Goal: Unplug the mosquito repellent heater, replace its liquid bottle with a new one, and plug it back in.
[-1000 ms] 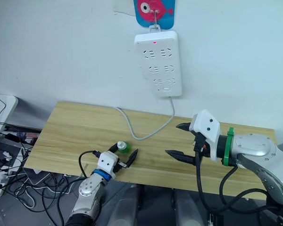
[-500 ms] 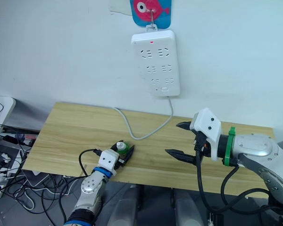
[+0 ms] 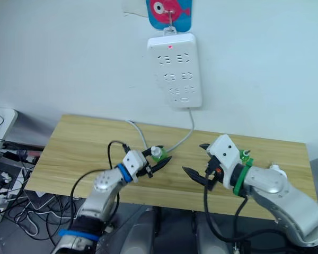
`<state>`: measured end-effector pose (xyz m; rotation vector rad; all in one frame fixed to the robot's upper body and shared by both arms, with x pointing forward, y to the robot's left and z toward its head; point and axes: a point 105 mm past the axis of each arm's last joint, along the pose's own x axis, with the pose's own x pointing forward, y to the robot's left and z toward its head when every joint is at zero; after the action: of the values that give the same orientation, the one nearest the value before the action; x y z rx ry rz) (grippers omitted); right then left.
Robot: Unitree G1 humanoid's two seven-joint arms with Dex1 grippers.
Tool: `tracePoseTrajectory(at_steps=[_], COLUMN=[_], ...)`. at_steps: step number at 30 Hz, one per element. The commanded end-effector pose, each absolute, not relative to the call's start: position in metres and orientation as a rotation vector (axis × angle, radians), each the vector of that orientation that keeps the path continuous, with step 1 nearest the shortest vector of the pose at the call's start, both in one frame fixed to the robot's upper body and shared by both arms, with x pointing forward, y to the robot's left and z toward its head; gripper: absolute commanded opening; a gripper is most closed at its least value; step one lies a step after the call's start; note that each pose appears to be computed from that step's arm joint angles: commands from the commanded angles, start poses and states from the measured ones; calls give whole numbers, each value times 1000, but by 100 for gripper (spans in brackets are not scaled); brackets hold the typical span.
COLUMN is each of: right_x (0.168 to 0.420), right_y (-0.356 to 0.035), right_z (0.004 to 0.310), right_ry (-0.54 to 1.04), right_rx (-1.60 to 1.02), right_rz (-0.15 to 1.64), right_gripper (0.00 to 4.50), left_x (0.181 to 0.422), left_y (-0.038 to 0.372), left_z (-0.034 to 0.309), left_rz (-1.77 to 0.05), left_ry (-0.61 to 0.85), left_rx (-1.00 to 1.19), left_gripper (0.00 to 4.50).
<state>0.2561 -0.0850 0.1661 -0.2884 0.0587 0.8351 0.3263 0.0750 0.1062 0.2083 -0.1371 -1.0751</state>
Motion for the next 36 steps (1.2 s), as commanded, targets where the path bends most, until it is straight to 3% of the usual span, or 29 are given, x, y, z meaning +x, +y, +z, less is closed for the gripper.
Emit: tracePoseTrajectory(at_steps=[1, 6, 20, 29, 30, 36], right_x=[259, 262, 271, 273, 272, 264], right_y=[-71, -61, -41, -44, -44, -42], right_z=[172, 171, 157, 153, 153, 156], right_ry=[-36, -68, -40, -49, -52, -62], right_rx=[-299, -274, -177, -184, -188, -191], right_rz=[811, 765, 709, 718, 725, 801], right_gripper=[450, 450, 450, 131, 110, 111], left_x=[315, 320, 324, 324, 324, 309], left_y=[56, 43, 29, 30, 30, 32], left_z=[111, 121, 125, 122, 122, 118], left_rz=[-1292, -1425, -1468, -1461, -1460, -1567], left_ry=[-86, -70, -100, -91, -89, -101], left_rx=[189, 264, 306, 301, 301, 336], left_gripper=[226, 226, 226, 226, 226, 226])
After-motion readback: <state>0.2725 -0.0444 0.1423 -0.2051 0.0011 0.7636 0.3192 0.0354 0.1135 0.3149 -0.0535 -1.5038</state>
